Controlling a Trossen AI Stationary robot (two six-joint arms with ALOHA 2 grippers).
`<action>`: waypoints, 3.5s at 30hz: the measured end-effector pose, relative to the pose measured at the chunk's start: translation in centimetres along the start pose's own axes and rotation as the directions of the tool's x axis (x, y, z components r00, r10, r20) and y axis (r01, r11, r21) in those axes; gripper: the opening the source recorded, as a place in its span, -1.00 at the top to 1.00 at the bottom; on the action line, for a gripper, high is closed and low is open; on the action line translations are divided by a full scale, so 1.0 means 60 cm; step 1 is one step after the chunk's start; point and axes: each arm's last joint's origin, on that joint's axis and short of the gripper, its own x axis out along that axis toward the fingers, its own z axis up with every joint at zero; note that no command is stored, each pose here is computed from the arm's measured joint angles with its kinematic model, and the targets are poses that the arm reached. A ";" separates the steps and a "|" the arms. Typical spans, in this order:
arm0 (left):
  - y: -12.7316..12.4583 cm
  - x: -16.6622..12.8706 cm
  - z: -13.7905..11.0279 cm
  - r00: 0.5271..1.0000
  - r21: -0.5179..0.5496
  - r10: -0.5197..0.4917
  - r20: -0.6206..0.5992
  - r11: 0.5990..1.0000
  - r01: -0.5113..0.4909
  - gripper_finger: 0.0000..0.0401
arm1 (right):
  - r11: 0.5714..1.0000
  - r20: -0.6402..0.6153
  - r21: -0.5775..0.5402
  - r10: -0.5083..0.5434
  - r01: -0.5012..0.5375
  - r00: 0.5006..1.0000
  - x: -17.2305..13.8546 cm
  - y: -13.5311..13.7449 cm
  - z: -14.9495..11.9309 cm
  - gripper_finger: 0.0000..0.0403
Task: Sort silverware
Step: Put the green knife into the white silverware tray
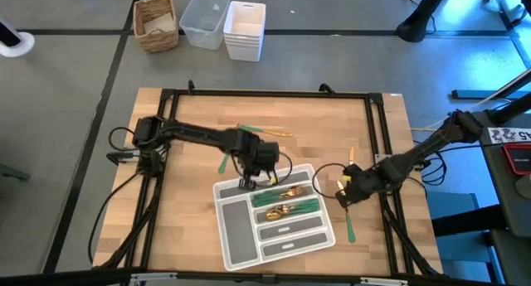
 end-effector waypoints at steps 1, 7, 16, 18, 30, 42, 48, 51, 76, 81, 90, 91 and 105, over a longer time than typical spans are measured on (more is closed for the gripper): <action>0.013 0.000 -0.002 1.000 -0.019 0.005 -0.003 1.000 -0.005 0.97 | 1.000 0.005 0.007 0.010 -0.010 1.000 0.000 0.001 -0.007 0.67; 0.079 -0.001 -0.016 1.000 -0.116 0.031 -0.003 0.993 -0.031 0.97 | 1.000 0.011 -0.007 0.020 -0.019 1.000 0.014 0.008 -0.041 0.67; 0.132 -0.003 -0.028 0.998 -0.082 0.058 0.014 0.995 -0.057 0.97 | 0.997 -0.054 -0.044 -0.071 0.069 0.996 0.054 0.017 -0.059 0.67; 0.145 -0.004 -0.031 0.998 -0.096 0.063 0.024 0.994 -0.061 0.97 | 0.994 -0.078 -0.022 -0.106 0.105 0.991 0.062 0.017 -0.061 0.67; 0.193 -0.007 -0.046 0.996 -0.169 0.041 0.079 0.985 -0.027 0.97 | 0.986 -0.107 0.003 -0.163 0.165 0.981 0.076 0.016 -0.064 0.67; 0.199 -0.007 -0.049 0.996 -0.108 0.039 0.075 0.994 -0.031 0.97 | 0.982 -0.097 0.002 -0.189 0.190 0.977 0.075 0.011 -0.062 0.64; 0.223 -0.009 -0.063 0.997 -0.155 0.047 0.063 0.987 -0.037 0.97 | 0.982 -0.102 0.002 -0.190 0.191 0.976 0.075 0.011 -0.063 0.38; 0.237 -0.011 -0.072 0.997 -0.190 0.043 0.064 0.981 -0.030 0.97 | 0.984 -0.106 0.006 -0.176 0.177 0.979 0.076 0.014 -0.063 0.25; 0.244 -0.012 -0.082 0.998 -0.238 -0.011 0.062 0.971 0.025 0.97 | 0.983 0.017 0.011 -0.181 0.181 0.983 0.110 0.024 -0.062 0.21; 0.241 -0.011 -0.080 0.998 -0.242 -0.012 0.063 0.970 0.027 0.97 | 0.982 0.023 0.010 -0.190 0.190 0.981 0.111 0.021 -0.061 0.46; 0.218 -0.009 -0.066 0.998 -0.212 -0.024 0.065 0.977 0.037 0.97 | 0.977 0.034 0.010 -0.212 0.212 0.977 0.110 0.018 -0.060 0.76; 0.213 -0.009 -0.064 0.998 -0.204 -0.026 0.065 0.978 0.039 0.97 | 0.977 0.035 0.010 -0.214 0.213 0.976 0.110 0.017 -0.060 0.78; 0.175 -0.006 -0.045 0.997 -0.134 -0.046 0.065 0.989 0.054 0.97 | 0.981 0.032 -0.003 -0.196 0.196 0.980 0.107 0.026 -0.062 0.99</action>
